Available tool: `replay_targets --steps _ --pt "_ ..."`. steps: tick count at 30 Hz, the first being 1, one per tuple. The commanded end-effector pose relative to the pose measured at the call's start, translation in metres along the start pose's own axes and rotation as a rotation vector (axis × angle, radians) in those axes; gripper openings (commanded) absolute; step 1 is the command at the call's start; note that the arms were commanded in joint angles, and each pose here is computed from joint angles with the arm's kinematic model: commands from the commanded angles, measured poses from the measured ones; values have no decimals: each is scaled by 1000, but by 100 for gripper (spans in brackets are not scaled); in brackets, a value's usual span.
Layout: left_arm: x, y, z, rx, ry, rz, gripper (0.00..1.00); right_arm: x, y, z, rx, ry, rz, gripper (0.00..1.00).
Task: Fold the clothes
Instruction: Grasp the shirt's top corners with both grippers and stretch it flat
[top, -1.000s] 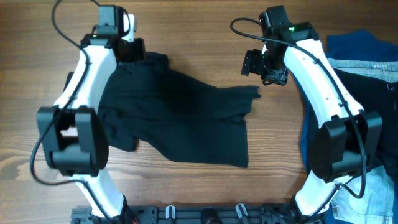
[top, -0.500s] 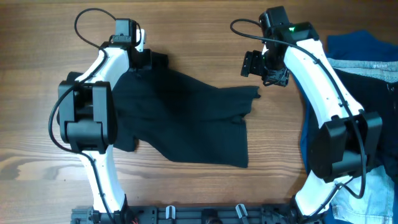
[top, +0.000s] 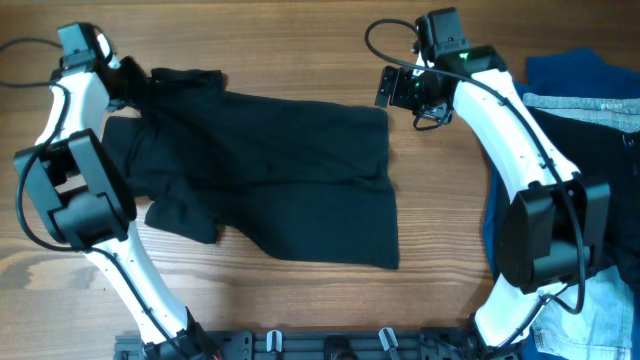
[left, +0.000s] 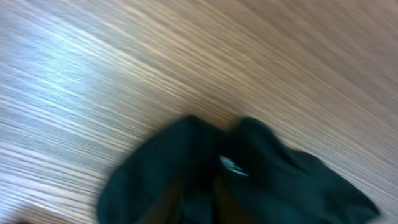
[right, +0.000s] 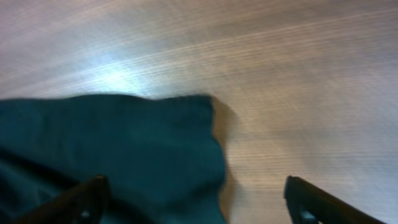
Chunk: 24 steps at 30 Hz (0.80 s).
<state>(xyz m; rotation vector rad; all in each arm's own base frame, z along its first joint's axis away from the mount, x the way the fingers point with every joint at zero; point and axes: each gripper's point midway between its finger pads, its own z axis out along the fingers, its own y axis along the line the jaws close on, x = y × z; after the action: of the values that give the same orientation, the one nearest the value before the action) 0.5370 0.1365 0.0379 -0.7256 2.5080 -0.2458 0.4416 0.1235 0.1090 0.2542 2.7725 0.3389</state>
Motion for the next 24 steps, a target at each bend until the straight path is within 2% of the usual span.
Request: replay_targets --steps 1,4,8,12,14,15,16,17,19,21,24 --pt "-29 -51 -69 110 -98 53 21 9 6 24 -67 -4 -47 89" --pt "-29 -66 -139 121 -127 62 22 6 6 48 -92 -47 -50 86" --pt "3 -86 -212 130 -92 99 24 13 14 83 -151 -8 -47 84" --pt "42 -105 -246 140 -19 148 24 30 5 114 -132 61 1 80" --pt "56 -114 -254 143 5 174 24 36 16 120 -209 96 -5 75" --pt "60 -116 -255 138 12 183 24 34 24 119 -253 91 -25 70" --pt "64 -119 -255 135 21 192 24 27 40 115 -334 61 -72 56" --pt "67 -121 -255 135 28 197 24 19 51 110 -394 34 -94 33" --pt "71 -123 -255 137 39 205 24 1 58 102 -445 -13 -82 5" --pt "74 -123 -255 135 49 206 24 -35 54 87 -474 -87 0 4" --pt "76 -121 -255 125 57 204 25 -101 45 48 -575 -258 15 4"
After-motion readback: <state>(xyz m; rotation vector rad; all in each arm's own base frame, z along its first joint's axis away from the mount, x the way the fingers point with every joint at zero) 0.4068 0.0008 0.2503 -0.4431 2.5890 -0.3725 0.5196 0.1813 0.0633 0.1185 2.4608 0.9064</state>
